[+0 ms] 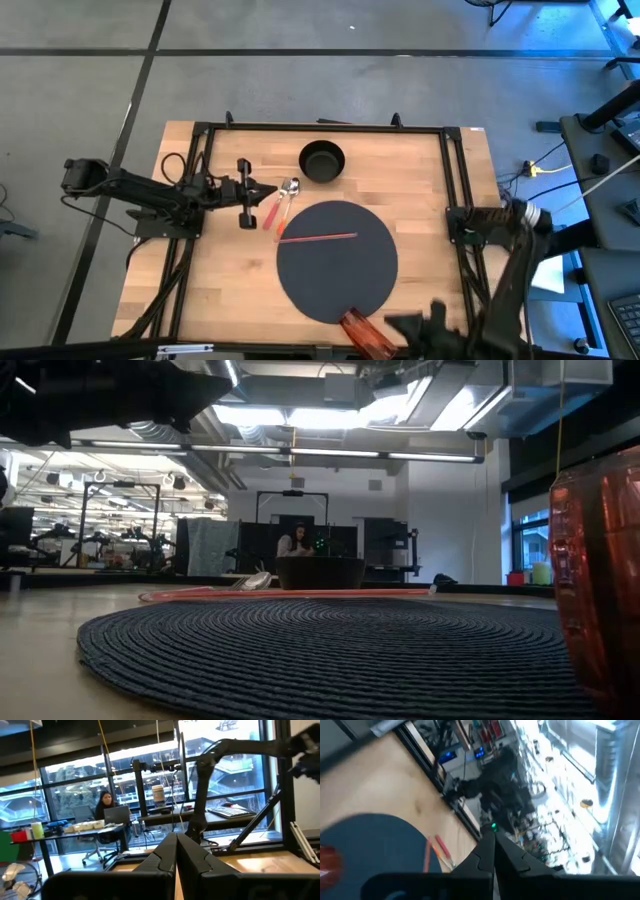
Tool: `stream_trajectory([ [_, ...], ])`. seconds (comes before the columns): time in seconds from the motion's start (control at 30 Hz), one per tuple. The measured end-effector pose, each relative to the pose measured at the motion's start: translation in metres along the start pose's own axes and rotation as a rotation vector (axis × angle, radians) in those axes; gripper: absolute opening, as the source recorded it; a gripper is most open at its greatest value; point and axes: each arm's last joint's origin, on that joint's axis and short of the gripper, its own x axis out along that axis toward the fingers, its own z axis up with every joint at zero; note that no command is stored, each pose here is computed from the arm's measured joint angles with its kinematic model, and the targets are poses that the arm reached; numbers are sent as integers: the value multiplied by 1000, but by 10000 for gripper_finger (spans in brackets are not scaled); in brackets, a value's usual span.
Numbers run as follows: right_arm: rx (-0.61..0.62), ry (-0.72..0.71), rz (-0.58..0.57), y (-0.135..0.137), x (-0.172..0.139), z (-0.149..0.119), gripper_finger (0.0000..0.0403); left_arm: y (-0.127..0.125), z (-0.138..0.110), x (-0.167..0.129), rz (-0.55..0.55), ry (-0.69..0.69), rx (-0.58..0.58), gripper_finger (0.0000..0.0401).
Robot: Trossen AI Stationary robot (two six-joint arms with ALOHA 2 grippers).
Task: Pick & Place Utensil
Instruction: Adjust the brown glass on the gray mat
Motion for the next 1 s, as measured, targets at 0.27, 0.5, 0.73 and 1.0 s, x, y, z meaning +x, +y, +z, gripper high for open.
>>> stream_trajectory([
  [0.27, -3, -107, 9, 61, -54, 35, 9, 0, 1, 0, 4, -13, 30, 3],
  [0.5, 232, -133, 16, 68, -70, 69, 61, 0, 1, 0, -1, -6, 39, 3],
  [0.73, 192, -120, -23, 93, -69, 73, 157, -1, 1, 0, -26, -12, 38, 3],
  [1.0, 237, -121, -20, 115, -67, 57, 219, 0, 1, 0, -6, -8, 39, 3],
])
